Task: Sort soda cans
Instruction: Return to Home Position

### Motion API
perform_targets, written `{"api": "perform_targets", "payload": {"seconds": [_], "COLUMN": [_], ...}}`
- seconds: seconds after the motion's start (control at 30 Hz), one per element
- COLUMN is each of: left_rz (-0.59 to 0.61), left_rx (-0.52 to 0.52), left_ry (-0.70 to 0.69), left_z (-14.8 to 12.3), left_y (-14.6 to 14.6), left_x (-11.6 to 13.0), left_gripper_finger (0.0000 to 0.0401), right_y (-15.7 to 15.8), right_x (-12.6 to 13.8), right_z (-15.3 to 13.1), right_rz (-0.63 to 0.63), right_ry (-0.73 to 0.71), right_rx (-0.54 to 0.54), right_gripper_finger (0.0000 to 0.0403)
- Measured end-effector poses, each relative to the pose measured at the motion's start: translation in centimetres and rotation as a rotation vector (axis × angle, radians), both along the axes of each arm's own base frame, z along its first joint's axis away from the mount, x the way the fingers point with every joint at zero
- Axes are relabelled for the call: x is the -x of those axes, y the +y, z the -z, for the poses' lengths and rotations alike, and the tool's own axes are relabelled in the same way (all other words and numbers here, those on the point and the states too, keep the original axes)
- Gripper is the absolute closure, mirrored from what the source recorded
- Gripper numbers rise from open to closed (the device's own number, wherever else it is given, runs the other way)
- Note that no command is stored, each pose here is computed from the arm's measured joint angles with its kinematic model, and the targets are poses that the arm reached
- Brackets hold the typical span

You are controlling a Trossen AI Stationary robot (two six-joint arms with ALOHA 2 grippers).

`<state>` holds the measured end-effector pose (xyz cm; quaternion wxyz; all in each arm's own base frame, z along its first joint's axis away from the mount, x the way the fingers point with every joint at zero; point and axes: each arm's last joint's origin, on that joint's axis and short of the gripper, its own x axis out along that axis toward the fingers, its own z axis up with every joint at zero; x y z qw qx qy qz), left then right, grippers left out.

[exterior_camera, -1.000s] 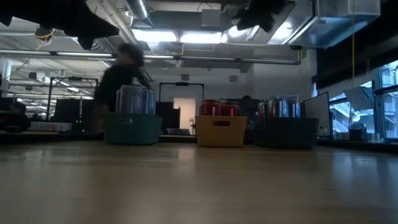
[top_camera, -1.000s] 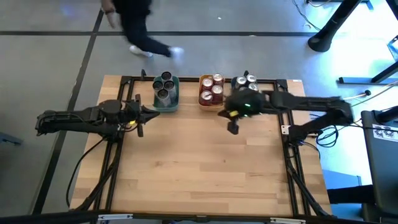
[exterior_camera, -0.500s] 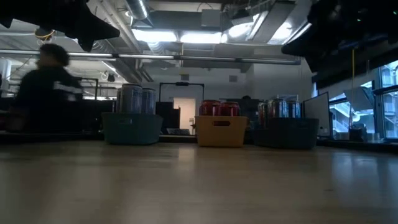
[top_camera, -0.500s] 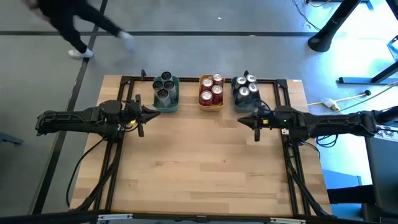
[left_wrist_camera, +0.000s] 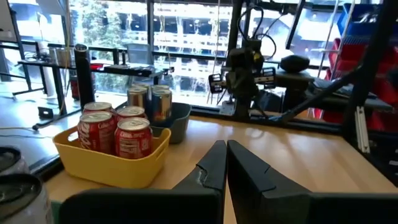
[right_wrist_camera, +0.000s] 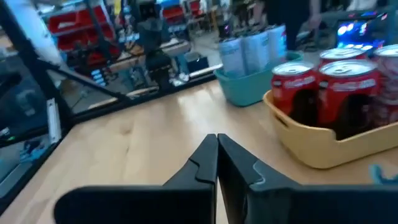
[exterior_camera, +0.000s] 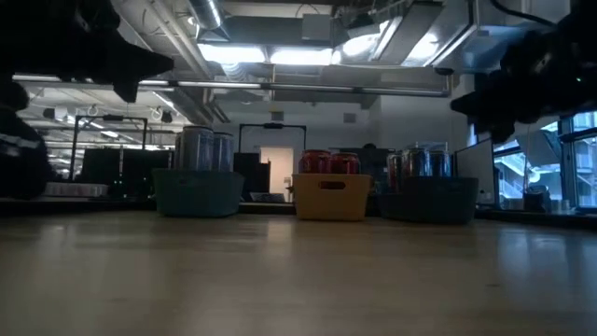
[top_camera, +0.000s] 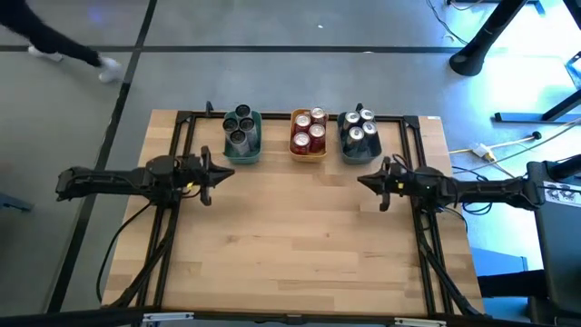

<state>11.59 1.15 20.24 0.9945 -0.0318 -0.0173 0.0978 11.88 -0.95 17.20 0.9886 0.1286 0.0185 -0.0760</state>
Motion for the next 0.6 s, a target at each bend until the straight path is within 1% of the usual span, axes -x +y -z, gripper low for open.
{"api": "perform_targets", "payload": {"seconds": [0.13, 0.27, 0.33, 0.43, 0.5, 0.6], "left_rz": [0.0, -0.004, -0.005, -0.006, 0.002, 0.004], "left_rx": [0.006, 0.038, 0.041, 0.033, 0.011, -0.01], "left_ry": [-0.007, -0.018, 0.005, -0.004, -0.025, -0.003], "left_z": [1.4, 3.1, 3.3, 3.4, 3.2, 3.3], "left_y": [0.0, -0.1, -0.1, -0.1, -0.1, -0.1], "left_x": [0.5, 1.0, 1.3, 1.8, 2.0, 1.9], "left_gripper_finger": [0.0397, 0.0397, 0.0397, 0.0397, 0.0397, 0.0397], "right_y": [-0.1, 0.0, 0.0, 0.0, 0.1, 0.2], "right_x": [0.7, 1.1, 1.3, 1.4, 1.4, 1.3], "right_z": [0.5, 1.1, 1.2, 1.1, 1.2, 1.3], "right_rz": [0.035, 0.034, 0.034, 0.022, 0.002, -0.028], "right_ry": [-0.027, 0.033, 0.037, 0.026, 0.034, 0.044], "right_rx": [0.001, -0.001, -0.001, 0.005, 0.005, 0.002], "right_gripper_finger": [0.0393, 0.0393, 0.0393, 0.0393, 0.0393, 0.0393]}}
